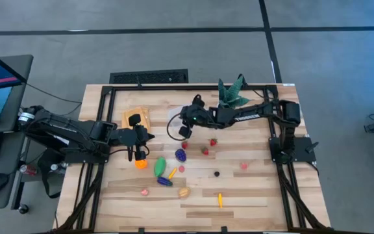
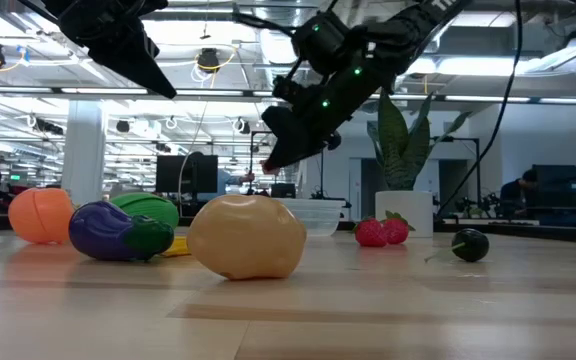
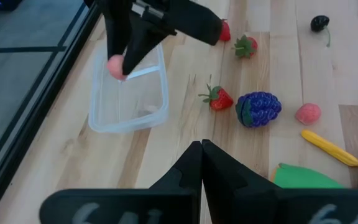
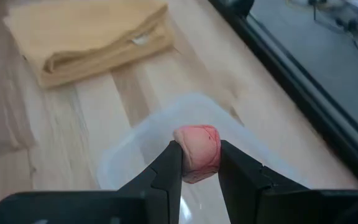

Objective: Pick and placing Produce into tupperware
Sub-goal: Put the pink peach into the transparent bin

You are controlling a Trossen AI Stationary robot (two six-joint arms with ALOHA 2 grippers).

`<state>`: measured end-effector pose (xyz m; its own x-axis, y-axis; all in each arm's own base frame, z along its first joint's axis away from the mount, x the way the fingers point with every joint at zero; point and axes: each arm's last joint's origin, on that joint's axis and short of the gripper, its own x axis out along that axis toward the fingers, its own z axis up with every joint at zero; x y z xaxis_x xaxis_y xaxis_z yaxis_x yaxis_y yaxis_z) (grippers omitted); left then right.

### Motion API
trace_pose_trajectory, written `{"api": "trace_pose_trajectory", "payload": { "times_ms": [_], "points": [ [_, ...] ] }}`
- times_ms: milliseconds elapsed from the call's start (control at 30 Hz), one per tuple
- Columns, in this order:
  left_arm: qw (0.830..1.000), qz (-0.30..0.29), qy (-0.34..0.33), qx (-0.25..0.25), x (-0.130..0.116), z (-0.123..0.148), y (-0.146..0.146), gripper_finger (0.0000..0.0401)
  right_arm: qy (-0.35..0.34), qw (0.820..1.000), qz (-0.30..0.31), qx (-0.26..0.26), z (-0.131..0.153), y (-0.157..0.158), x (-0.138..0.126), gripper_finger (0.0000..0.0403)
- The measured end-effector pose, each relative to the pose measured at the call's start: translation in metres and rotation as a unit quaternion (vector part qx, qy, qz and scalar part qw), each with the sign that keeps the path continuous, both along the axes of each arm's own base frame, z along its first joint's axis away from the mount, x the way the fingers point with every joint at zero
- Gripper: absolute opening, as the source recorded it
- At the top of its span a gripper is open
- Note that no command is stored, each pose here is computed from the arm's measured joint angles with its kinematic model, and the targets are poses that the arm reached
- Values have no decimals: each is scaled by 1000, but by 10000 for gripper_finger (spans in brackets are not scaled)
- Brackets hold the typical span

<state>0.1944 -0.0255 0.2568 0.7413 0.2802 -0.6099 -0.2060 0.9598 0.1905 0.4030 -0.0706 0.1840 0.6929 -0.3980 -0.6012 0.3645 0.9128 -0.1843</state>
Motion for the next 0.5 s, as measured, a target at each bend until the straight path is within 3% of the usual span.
{"api": "trace_pose_trajectory", "payload": {
  "times_ms": [500],
  "points": [
    [1000, 0, 0, 0, 0, 0, 0, 0, -4, 1000, -1, 4, 2, 0, 1, 84]
  ]
}}
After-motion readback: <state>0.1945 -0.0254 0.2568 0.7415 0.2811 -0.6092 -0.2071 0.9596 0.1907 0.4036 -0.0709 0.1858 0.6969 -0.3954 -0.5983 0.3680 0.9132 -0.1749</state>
